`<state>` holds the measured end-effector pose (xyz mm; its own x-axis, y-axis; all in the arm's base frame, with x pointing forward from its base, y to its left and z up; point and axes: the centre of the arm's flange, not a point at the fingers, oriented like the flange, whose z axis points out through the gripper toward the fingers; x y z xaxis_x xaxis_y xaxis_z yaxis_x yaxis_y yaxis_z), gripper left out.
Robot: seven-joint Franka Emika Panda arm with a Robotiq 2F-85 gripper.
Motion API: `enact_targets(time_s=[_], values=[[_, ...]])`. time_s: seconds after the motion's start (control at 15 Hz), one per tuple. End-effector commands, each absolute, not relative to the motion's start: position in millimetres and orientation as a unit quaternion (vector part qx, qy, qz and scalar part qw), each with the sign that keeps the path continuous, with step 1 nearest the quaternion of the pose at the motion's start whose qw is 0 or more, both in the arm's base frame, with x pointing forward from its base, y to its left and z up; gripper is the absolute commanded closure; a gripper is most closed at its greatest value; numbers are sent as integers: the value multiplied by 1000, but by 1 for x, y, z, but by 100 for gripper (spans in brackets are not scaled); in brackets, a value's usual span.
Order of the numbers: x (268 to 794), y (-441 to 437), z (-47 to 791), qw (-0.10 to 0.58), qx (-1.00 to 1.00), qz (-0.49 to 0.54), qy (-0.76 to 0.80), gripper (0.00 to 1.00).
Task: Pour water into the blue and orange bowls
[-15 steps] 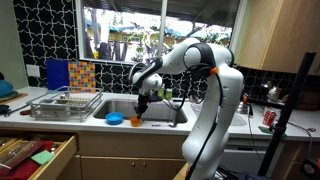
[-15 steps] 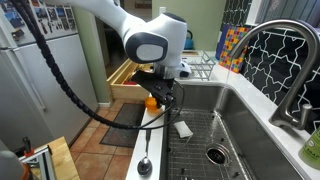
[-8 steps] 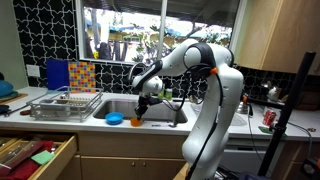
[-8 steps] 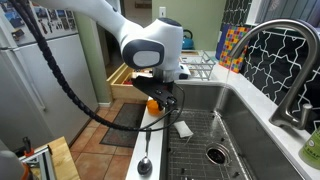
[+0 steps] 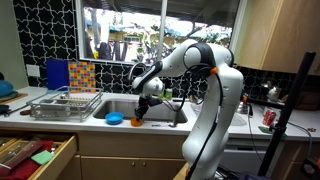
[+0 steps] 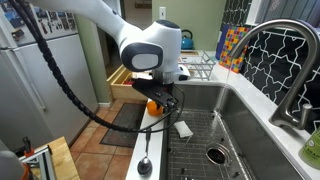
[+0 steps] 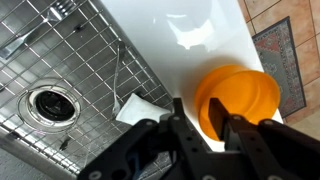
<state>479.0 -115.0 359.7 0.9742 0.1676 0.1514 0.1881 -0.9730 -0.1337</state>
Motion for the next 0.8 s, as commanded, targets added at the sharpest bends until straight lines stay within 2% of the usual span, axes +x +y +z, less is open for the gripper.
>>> enact_targets(time_s=[0.0, 0.27, 0.33, 0.73], values=[[472, -116, 362, 75, -989, -84, -99, 33], [472, -118, 374, 74, -987, -92, -112, 4], [472, -118, 378, 77, -986, -94, -116, 0], [502, -107, 397, 112, -982, -150, -22, 0]])
